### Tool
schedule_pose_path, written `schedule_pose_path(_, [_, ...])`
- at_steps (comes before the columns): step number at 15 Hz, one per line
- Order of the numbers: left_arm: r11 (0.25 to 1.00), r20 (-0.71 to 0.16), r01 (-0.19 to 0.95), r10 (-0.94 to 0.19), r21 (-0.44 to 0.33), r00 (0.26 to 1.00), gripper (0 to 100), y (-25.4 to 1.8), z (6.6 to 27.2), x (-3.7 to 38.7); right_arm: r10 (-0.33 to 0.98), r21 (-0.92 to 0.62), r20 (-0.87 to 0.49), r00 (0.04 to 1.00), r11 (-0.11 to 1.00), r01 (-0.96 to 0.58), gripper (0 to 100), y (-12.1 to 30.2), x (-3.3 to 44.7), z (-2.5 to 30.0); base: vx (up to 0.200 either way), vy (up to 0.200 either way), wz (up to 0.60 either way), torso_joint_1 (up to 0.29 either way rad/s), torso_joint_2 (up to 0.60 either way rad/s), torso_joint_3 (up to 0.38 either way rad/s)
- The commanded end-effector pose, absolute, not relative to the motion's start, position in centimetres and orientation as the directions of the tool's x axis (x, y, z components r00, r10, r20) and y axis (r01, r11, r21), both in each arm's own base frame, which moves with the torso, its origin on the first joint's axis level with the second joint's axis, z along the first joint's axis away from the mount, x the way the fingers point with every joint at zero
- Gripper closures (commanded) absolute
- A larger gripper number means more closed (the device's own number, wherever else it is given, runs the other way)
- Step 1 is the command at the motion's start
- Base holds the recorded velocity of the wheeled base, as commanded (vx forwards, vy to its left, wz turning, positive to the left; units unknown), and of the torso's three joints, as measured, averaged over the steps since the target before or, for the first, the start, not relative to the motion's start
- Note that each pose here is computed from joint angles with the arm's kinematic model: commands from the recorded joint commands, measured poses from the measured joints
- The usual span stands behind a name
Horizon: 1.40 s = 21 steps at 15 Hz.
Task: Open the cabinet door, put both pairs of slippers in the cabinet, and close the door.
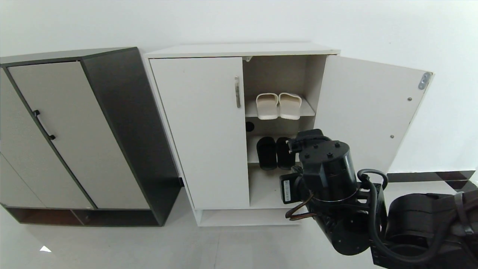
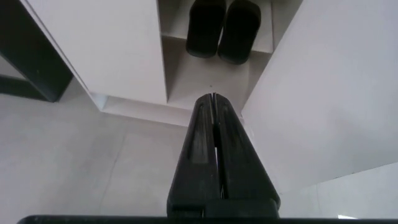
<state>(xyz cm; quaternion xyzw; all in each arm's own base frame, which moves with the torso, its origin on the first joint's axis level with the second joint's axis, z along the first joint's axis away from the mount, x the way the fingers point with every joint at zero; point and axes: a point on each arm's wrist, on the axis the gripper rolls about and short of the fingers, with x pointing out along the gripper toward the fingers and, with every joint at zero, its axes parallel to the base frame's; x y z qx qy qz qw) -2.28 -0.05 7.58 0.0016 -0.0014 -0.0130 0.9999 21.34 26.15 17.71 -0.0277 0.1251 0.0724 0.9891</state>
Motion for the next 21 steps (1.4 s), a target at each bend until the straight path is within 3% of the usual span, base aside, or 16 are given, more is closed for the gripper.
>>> schedule_pose_path(1, [1.0,0.0,0.026,-0.026,0.003,1.0,100,-0.05,7.55,-2.28,0.131,-0.046,-0.261,0.956,0.988,-0.147,100,26.25,21.53,17.26,0.0,0.0,0.0,0.007,-0.09,-0.33])
schedule_pose_path(9, [1.0,0.0,0.026,-0.026,0.003,1.0,100,-0.05,7.55,-2.28,0.129,-0.048,-0.262,0.956,0.988,-0.146,100,26.21,21.63,17.21,0.0,0.0,0.0,0.082,-0.46,-0.356])
schedule_pose_path(21, [1.0,0.0,0.026,-0.026,0.003,1.0,100,-0.05,7.55,-2.28,0.124,-0.064,-0.263,0.957,0.987,-0.146,100,26.09,21.85,17.19,0.0,0.0,0.0,0.171,-0.49,-0.315])
